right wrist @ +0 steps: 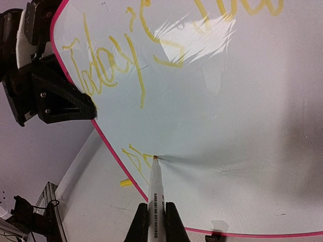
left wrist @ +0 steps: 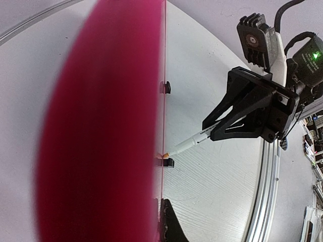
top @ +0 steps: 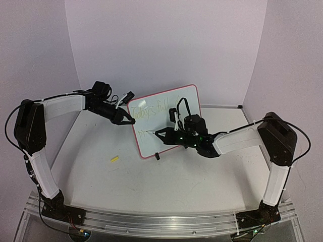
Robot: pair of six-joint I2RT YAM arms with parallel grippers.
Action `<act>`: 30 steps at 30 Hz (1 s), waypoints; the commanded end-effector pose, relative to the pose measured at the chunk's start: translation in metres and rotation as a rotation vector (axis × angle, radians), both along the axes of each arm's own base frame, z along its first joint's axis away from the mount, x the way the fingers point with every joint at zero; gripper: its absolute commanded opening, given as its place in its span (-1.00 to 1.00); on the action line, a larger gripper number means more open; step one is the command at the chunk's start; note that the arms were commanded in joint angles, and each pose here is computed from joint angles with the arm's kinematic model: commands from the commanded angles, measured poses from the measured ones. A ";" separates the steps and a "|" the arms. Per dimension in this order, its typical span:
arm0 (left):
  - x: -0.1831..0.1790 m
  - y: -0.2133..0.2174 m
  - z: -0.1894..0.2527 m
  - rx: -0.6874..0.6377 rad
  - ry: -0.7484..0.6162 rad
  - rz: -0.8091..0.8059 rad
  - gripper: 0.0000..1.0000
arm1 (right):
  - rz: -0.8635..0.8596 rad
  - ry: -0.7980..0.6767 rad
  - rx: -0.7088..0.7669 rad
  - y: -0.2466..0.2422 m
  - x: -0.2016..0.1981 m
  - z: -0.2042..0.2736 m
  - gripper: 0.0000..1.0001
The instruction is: Write a sentence on the whiteboard
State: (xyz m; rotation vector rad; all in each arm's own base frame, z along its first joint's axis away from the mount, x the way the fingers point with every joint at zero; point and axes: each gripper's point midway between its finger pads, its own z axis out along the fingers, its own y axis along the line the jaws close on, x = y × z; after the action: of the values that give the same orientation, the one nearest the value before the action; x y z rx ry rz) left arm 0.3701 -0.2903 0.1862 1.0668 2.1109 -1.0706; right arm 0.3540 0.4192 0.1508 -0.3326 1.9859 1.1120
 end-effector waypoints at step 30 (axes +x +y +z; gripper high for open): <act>-0.014 -0.006 -0.020 0.085 0.005 -0.039 -1.00 | 0.175 -0.035 0.004 -0.006 0.002 0.022 -1.00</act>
State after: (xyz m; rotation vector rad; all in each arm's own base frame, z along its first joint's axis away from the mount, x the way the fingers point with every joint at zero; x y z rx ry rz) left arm 0.3677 -0.2933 0.1877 1.0808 2.1028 -1.0640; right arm 0.3479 0.4048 0.1634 -0.5071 1.9898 1.2120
